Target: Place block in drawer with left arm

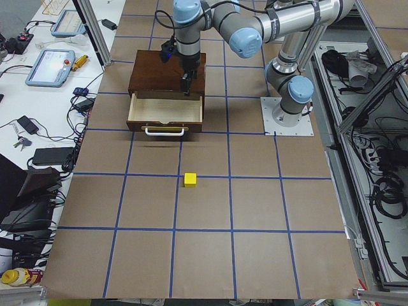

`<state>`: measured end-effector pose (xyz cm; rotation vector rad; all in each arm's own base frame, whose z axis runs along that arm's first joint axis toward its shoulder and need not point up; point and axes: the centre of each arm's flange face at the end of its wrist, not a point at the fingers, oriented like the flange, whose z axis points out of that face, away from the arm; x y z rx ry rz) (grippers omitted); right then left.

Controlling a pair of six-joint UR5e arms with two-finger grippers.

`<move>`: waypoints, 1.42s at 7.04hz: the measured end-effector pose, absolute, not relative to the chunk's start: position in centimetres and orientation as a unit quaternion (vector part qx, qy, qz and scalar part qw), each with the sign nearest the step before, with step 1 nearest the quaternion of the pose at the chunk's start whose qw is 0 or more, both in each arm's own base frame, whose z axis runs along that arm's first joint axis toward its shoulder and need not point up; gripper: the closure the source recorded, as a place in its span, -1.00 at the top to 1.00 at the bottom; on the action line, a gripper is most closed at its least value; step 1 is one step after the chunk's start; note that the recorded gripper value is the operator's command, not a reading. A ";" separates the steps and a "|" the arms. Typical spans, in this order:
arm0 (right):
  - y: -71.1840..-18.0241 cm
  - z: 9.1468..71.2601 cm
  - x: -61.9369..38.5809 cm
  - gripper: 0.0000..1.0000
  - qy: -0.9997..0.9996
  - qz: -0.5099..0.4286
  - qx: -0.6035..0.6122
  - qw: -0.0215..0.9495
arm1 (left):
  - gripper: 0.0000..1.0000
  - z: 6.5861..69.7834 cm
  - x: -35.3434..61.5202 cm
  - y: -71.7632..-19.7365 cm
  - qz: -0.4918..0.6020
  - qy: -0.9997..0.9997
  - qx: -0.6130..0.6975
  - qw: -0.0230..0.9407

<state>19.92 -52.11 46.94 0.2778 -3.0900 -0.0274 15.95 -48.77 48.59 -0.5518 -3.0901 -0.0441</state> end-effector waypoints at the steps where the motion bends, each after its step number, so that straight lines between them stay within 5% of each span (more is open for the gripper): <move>1: -52.1 46.9 19.9 1.00 -0.996 -0.009 0.090 0.020 | 1.00 47.5 20.0 -47.6 -0.021 -0.973 -0.229 0.010; 10: -52.1 46.9 19.9 1.00 -0.996 -0.009 0.090 0.020 | 1.00 28.1 36.3 -48.1 -0.007 -0.737 -0.674 -0.043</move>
